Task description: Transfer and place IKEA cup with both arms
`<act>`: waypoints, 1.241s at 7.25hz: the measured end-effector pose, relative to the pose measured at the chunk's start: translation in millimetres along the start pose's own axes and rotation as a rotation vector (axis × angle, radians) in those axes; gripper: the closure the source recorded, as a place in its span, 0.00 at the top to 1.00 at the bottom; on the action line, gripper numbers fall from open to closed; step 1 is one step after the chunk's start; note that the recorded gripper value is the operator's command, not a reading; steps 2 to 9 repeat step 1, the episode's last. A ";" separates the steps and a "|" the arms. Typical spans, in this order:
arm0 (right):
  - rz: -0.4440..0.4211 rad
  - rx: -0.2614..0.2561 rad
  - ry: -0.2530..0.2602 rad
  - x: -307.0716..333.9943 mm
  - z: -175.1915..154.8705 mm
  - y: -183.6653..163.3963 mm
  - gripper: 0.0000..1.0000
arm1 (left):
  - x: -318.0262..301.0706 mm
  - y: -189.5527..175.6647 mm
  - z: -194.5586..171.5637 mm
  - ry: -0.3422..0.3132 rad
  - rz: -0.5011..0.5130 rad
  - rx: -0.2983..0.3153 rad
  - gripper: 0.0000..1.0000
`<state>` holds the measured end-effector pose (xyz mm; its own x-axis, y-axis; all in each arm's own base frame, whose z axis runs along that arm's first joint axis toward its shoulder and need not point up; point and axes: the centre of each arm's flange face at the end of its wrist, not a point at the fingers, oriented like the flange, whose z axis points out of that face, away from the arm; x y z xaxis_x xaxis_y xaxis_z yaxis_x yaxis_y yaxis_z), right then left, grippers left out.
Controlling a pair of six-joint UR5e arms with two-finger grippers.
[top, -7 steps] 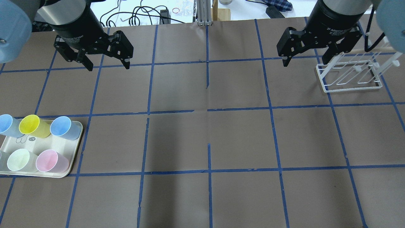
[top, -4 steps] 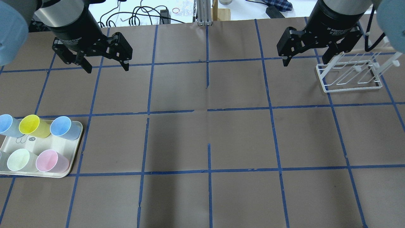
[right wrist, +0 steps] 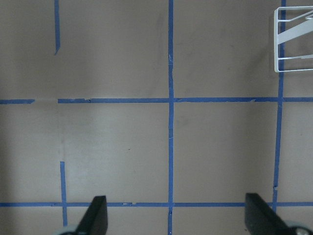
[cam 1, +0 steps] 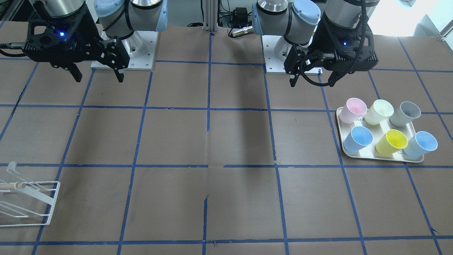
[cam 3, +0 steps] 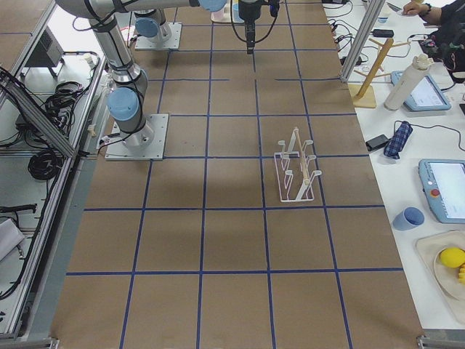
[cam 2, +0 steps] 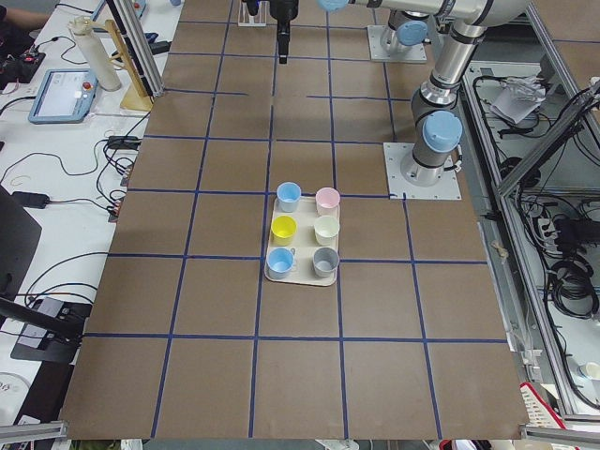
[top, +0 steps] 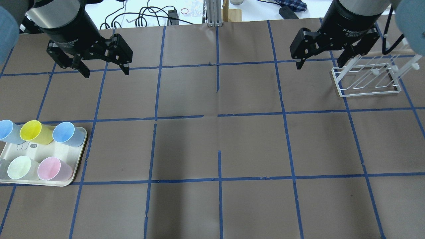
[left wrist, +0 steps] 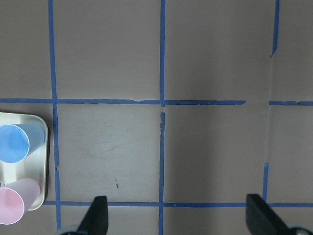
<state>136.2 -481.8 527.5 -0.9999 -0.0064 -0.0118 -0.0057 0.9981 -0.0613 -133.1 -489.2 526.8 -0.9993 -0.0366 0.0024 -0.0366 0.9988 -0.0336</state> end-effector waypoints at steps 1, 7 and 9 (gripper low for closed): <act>0.000 0.000 0.000 0.0 0.0 0.0 1.00 | -1.2 0.6 -0.2 0.000 -0.002 -0.001 1.00; 0.000 0.000 0.000 0.0 0.0 0.0 1.00 | -1.2 0.6 -0.2 0.000 -0.002 -0.001 1.00; 0.000 0.000 0.000 0.0 0.0 0.0 1.00 | -1.2 0.6 -0.2 0.000 -0.002 -0.001 1.00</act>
